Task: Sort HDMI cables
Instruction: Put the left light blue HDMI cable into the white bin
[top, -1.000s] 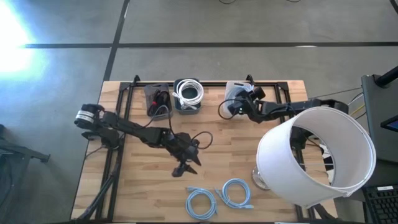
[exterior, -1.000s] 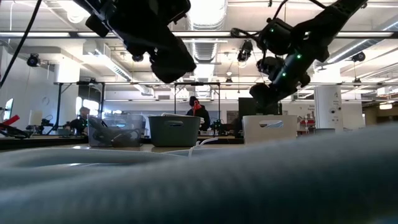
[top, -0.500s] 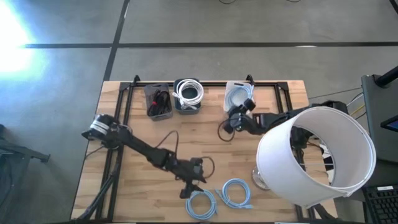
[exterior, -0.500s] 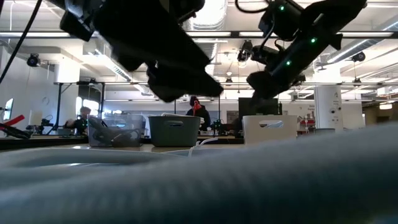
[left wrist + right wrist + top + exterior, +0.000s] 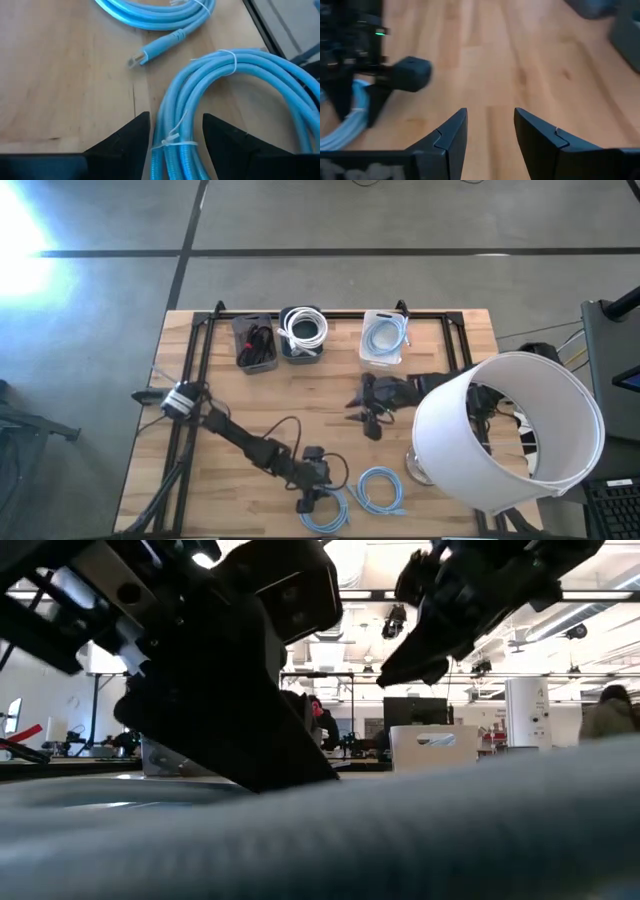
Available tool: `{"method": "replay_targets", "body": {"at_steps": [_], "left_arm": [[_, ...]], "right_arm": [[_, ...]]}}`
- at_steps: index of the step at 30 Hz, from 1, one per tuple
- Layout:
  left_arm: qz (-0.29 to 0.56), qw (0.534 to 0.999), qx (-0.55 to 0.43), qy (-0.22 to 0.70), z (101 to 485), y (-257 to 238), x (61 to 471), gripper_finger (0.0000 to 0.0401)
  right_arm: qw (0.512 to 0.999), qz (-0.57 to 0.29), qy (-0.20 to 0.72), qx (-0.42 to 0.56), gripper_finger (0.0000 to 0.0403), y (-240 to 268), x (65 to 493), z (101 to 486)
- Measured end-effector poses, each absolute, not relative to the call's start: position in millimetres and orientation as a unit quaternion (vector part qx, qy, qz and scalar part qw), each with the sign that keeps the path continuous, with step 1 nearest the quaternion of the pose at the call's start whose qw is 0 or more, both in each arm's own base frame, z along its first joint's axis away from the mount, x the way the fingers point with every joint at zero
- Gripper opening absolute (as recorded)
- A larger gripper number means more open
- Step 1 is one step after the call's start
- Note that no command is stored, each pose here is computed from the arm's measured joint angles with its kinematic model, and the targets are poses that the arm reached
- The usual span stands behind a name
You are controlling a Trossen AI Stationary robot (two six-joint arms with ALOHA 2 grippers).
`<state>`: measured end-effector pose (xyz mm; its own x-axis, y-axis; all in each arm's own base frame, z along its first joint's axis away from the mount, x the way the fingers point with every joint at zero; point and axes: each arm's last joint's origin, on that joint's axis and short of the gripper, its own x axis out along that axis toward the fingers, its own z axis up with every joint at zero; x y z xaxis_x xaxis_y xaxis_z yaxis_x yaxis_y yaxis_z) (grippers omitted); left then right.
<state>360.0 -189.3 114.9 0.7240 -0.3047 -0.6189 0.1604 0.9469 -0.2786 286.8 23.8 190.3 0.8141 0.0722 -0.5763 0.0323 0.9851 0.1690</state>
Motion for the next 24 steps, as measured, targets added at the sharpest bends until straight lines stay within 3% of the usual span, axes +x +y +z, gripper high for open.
{"method": "replay_targets", "body": {"at_steps": [5,13,24], "left_arm": [[-0.097,0.929,-0.085,0.346,109,-192,358,0.0175],[-0.061,0.936,-0.075,0.339,114,-189,357,0.0046],[0.124,0.953,0.051,0.272,148,-172,351,0.0049]], "right_arm": [[0.952,0.051,0.292,0.074,0.0157,47,286,193],[0.949,0.088,0.295,0.07,0.0151,70,281,193],[0.948,0.103,0.291,0.082,0.015,87,288,180]]}}
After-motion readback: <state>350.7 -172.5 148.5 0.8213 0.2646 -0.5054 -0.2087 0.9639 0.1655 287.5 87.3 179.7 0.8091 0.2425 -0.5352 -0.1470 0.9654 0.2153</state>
